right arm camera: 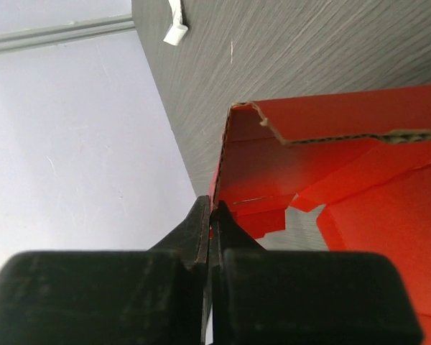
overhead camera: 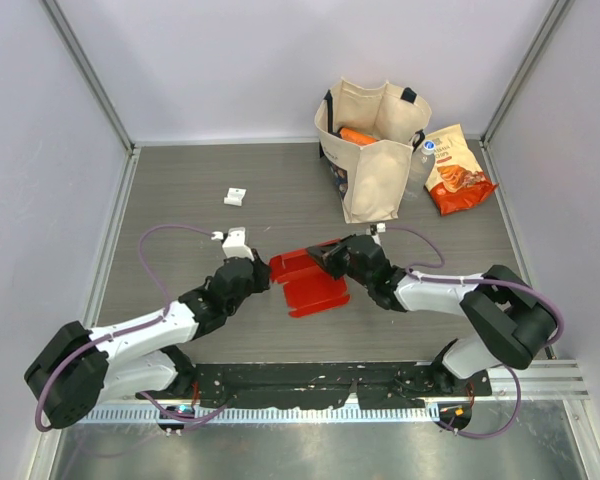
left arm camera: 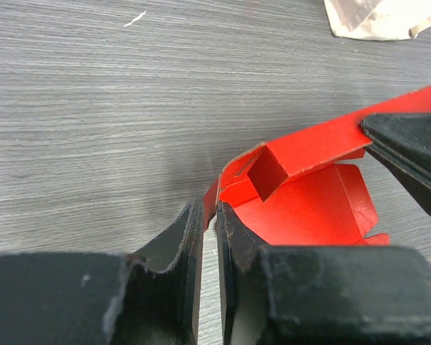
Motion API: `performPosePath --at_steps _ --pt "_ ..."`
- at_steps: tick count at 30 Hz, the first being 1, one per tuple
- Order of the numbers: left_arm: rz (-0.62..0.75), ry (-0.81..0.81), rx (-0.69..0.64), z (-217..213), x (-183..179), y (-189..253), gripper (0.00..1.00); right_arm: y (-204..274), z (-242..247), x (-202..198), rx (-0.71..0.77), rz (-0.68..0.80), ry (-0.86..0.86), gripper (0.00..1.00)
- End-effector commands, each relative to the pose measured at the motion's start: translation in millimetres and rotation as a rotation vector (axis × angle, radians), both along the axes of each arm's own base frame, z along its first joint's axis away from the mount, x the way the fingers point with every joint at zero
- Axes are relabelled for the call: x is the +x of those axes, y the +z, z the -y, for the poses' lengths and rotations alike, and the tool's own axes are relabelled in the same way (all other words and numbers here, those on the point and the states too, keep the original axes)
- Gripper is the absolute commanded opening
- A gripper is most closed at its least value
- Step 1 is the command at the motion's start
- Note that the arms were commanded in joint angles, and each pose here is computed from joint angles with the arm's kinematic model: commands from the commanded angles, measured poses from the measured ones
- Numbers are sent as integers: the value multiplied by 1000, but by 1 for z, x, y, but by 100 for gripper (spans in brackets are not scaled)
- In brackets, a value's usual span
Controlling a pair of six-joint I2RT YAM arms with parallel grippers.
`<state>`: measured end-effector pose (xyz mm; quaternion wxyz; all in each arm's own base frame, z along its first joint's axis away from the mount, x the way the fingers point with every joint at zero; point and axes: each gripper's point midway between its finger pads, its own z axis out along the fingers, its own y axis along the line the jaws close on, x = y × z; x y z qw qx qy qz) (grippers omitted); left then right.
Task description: Fold the paper box
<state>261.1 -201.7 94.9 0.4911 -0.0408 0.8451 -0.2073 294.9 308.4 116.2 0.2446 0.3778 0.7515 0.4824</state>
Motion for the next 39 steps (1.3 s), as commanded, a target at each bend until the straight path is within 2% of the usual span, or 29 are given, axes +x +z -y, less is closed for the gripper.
performPosePath --at_steps 1,3,4,7,12,15,17,18,19,23,27,29,35,37,38,39 --pt "21 21 13 -9 4 3 17 -9 11 -6 -105 93 33 0" --pt "15 19 11 -8 6 2 20 -10 9 -6 -94 110 38 0" --pt "17 12 6 -6 6 3 26 -11 10 -7 -93 118 40 0" --pt "3 12 5 -6 5 1 35 -10 7 -6 -80 134 51 1" --pt "-27 19 7 -9 0 -8 36 -2 3 -2 -26 157 37 0" --pt "-65 58 -19 -15 -4 -16 28 3 3 1 13 151 12 1" --pt "-109 99 -44 -19 -9 -24 29 7 1 3 68 141 -7 1" --pt "-130 114 -52 -22 -12 -30 39 6 1 3 80 138 -9 0" --pt "-149 130 -60 -24 -14 -35 43 6 0 3 87 136 -10 0" --pt "-182 112 -123 -21 -12 -38 45 -6 2 1 88 132 -9 1" --pt "-124 74 -127 -17 -5 -23 56 -29 11 -9 88 93 -18 0" --pt "-128 82 -100 -21 -3 -24 56 -32 12 -10 93 91 -18 0" --pt "-167 97 -97 -22 -3 -29 42 -38 12 -11 81 86 -14 1" --pt "-174 99 -106 -22 -5 -31 42 -30 9 -9 87 106 -7 0" --pt "-178 102 -109 -23 -6 -33 44 -31 9 -9 77 95 -6 1" --pt "-184 98 -108 -22 -7 -34 50 -27 7 -6 83 101 -6 0"
